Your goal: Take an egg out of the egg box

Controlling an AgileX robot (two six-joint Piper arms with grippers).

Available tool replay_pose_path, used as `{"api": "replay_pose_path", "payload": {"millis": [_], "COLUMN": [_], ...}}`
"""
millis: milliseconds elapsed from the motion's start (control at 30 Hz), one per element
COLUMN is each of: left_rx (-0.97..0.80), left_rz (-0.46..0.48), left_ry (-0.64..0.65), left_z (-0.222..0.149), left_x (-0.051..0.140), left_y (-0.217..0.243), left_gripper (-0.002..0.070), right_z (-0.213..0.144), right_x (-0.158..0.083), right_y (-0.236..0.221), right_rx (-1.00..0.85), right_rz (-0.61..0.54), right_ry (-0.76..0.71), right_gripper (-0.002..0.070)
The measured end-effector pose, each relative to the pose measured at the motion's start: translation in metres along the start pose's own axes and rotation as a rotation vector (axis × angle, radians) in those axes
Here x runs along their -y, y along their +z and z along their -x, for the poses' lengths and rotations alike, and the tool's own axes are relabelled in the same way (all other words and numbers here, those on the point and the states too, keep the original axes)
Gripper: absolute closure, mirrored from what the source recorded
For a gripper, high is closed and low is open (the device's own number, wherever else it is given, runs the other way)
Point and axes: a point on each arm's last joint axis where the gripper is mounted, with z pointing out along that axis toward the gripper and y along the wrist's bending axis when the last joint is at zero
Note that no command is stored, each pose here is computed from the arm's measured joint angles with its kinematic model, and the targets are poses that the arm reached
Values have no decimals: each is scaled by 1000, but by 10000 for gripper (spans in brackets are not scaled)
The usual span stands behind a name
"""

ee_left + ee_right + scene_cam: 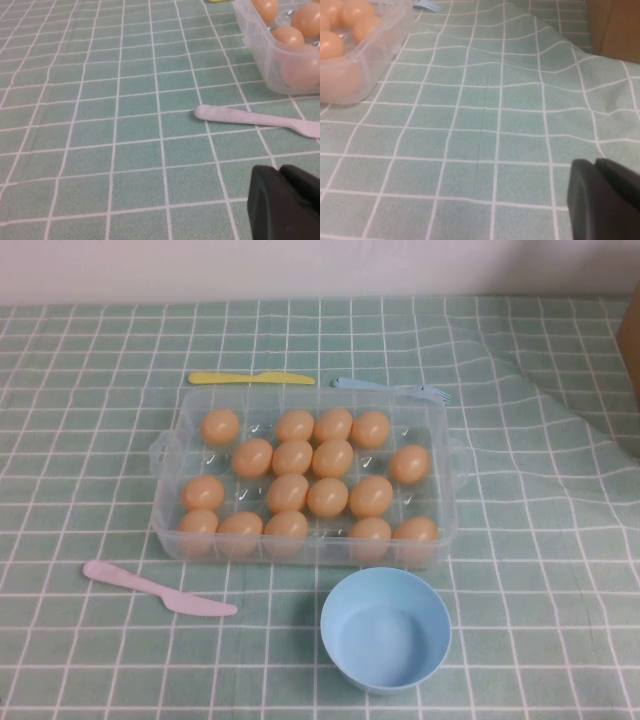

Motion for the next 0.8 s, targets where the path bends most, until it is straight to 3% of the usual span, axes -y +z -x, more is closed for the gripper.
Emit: {"api": "replay_pose_path", "payload": {"millis": [600,733,800], "left_rx": [22,86,143], "left_rz": [2,-6,-23], "left_ry": [-3,-84,-204], "left_z": [2,8,13], "left_x": [0,0,1], "left_y": [0,0,-1], "left_gripper": [679,679,679], "right_z": [0,0,0], "right_x": [0,0,0], "right_y": [0,0,0], "right_rx": [0,0,0], "right_rz": [0,0,0], "right_ry": [0,0,0], "right_gripper": [694,694,694]}}
